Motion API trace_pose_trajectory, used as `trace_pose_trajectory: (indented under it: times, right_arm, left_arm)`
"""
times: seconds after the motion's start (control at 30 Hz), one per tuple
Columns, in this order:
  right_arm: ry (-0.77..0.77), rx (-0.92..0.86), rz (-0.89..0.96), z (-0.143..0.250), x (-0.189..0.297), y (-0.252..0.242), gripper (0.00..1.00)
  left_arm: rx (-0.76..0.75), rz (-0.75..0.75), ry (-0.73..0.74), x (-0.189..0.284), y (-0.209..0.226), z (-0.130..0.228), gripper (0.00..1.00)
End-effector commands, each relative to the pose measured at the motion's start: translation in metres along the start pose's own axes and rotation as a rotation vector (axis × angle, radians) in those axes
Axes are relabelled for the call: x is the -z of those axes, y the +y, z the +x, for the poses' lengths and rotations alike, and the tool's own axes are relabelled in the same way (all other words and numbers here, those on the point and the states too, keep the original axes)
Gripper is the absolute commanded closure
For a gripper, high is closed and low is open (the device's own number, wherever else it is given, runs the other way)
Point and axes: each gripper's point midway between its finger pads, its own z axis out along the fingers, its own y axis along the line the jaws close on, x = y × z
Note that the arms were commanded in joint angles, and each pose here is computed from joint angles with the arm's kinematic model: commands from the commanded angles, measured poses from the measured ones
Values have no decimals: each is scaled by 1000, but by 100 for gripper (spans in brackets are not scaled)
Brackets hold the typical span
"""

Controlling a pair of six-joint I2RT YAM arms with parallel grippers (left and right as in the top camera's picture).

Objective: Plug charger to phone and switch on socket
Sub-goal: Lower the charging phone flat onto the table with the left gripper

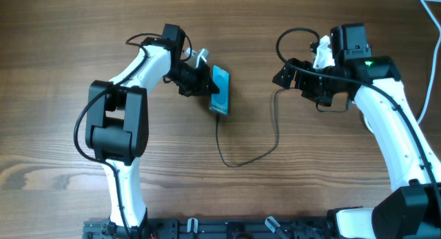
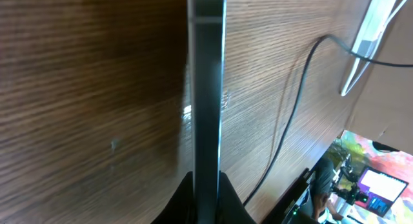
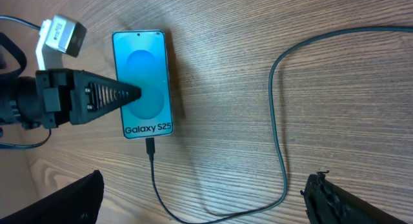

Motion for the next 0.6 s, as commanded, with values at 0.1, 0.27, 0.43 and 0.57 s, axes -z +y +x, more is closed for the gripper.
trace_pose_trajectory:
  times: [0.1, 0.27, 0.43, 0.57]
  right_arm:
    - [-12, 7, -28, -2, 6, 8, 0]
    - [-12, 7, -28, -2, 6, 8, 1]
    - [-12, 8, -27, -2, 6, 8, 0]
    - [-12, 7, -27, -2, 6, 8, 0]
  left_arm:
    - [8, 0, 6, -2, 2, 2, 91]
    - [8, -16, 5, -3, 5, 2, 86]
    - [8, -30, 3, -3, 7, 2, 83]
    - [8, -30, 3, -3, 7, 2, 81]
